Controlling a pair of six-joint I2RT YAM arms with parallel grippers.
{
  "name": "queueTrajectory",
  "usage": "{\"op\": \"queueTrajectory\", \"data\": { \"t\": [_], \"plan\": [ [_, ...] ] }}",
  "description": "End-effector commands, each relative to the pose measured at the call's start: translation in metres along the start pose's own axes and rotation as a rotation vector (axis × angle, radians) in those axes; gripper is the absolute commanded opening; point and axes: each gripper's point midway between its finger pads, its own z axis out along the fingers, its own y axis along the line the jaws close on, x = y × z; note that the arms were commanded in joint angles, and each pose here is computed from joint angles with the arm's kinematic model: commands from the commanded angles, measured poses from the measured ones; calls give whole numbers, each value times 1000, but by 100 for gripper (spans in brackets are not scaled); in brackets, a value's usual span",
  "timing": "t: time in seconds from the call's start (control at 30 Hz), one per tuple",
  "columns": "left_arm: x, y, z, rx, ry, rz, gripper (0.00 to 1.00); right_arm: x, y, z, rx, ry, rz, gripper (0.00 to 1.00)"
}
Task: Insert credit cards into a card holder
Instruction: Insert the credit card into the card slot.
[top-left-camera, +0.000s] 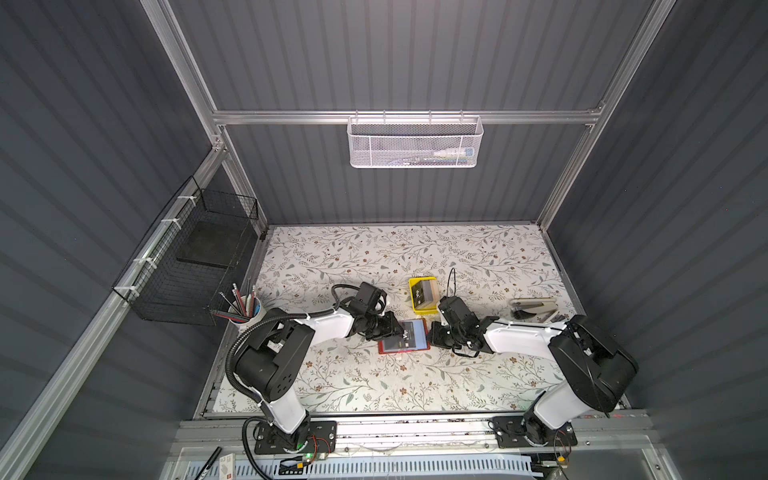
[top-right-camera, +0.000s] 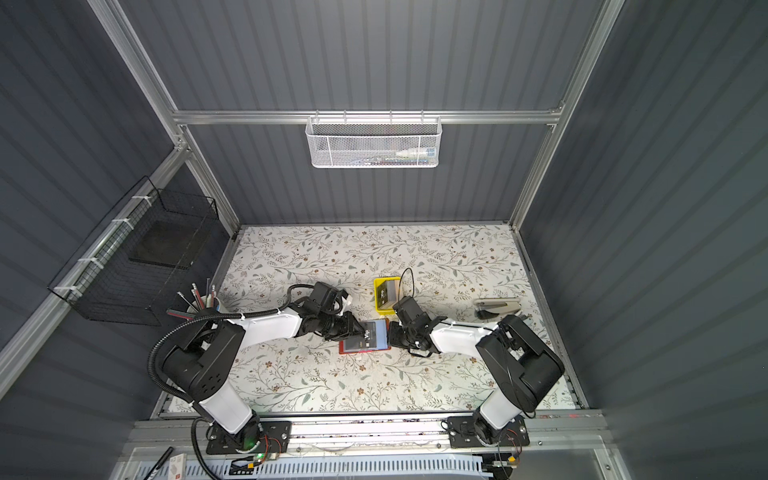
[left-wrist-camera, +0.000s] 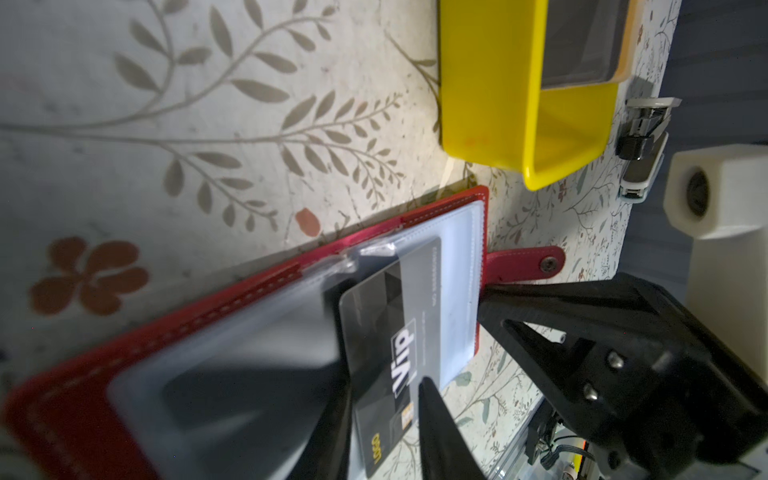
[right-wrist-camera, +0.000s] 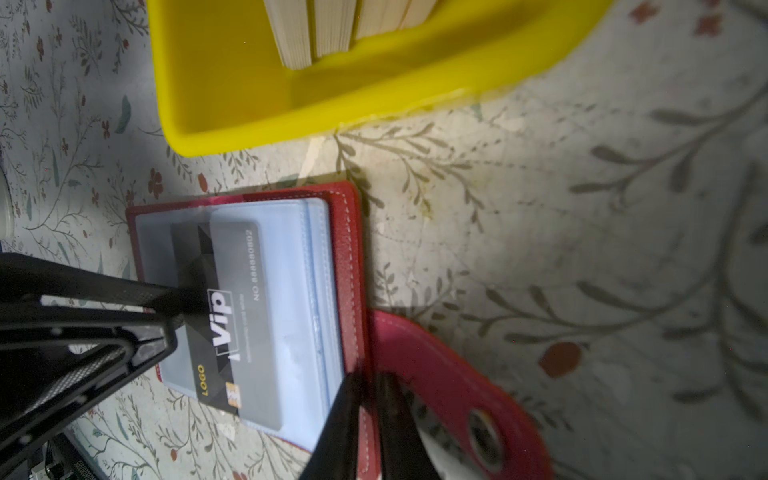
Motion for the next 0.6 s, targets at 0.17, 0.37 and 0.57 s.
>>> {"op": "queueTrajectory", "data": {
  "t": [0.17,0.37,0.57],
  "plan": [
    [5,1,13,17,19,-18,28,5,-4,1,38,23,5,13],
    [8,-4,19,45,21,-22,28,5,-3,3,41,26,4,13],
    [9,-10,20,80,29,-21,28,7,-3,4,45,29,6,12]
  ]
}}
